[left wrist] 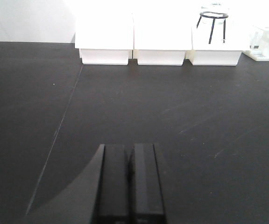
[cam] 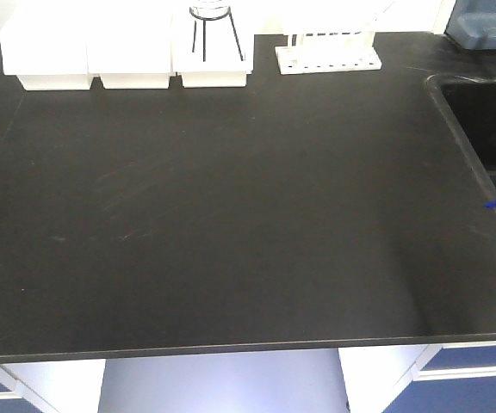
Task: Wipe right workspace with blue cloth
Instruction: 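Hold the cloth raised in the right gripper, then drive the base away from the bench, carrying the cloth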
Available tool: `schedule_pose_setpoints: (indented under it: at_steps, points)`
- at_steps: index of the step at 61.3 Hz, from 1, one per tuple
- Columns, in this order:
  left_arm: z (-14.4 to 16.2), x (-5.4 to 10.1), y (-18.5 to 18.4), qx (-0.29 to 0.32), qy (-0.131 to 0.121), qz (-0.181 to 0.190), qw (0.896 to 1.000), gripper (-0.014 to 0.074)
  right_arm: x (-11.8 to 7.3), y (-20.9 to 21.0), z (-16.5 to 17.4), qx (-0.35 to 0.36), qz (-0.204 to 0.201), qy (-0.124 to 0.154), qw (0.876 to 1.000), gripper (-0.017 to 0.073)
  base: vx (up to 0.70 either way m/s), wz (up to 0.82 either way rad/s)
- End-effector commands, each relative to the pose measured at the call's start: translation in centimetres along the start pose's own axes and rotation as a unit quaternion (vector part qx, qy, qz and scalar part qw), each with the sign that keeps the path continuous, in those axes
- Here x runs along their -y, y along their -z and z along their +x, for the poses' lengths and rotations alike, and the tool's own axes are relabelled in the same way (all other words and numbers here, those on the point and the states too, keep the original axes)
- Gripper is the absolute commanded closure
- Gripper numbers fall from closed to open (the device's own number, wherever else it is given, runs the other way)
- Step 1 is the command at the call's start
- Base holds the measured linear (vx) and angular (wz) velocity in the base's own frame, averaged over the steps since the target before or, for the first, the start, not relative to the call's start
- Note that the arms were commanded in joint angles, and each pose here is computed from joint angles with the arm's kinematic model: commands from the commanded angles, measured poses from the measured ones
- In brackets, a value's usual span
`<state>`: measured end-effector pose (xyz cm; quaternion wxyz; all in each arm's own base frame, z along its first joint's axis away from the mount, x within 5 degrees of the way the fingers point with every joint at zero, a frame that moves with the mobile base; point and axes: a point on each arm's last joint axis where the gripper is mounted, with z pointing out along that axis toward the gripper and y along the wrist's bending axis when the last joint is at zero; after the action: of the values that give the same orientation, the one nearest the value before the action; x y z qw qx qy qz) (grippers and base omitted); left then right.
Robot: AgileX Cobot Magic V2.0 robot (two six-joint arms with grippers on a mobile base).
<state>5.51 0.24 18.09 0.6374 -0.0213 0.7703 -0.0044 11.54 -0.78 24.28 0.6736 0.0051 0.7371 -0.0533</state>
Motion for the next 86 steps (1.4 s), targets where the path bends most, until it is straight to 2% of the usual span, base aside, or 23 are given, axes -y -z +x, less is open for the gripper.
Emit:
schedule_pose_setpoints:
  at_steps: [1,60,86]
  points:
    - [0.23,0.13,-0.14,0.031,0.003,0.010,0.999,0.0599,0.40,-0.13,-1.65,0.050,0.020,0.006,0.999,0.0561,0.00,0.00]
    - [0.23,0.13,-0.14,0.031,0.003,0.010,0.999,0.0599,0.40,-0.13,-1.64,0.050,0.020,0.006,0.999,0.0561,-0.08,0.00]
    - [0.23,0.13,-0.14,0.031,0.003,0.010,0.999,0.0599,0.38,-0.13,-1.61,0.048,0.019,0.006,0.999,0.0561,-0.24,-0.40]
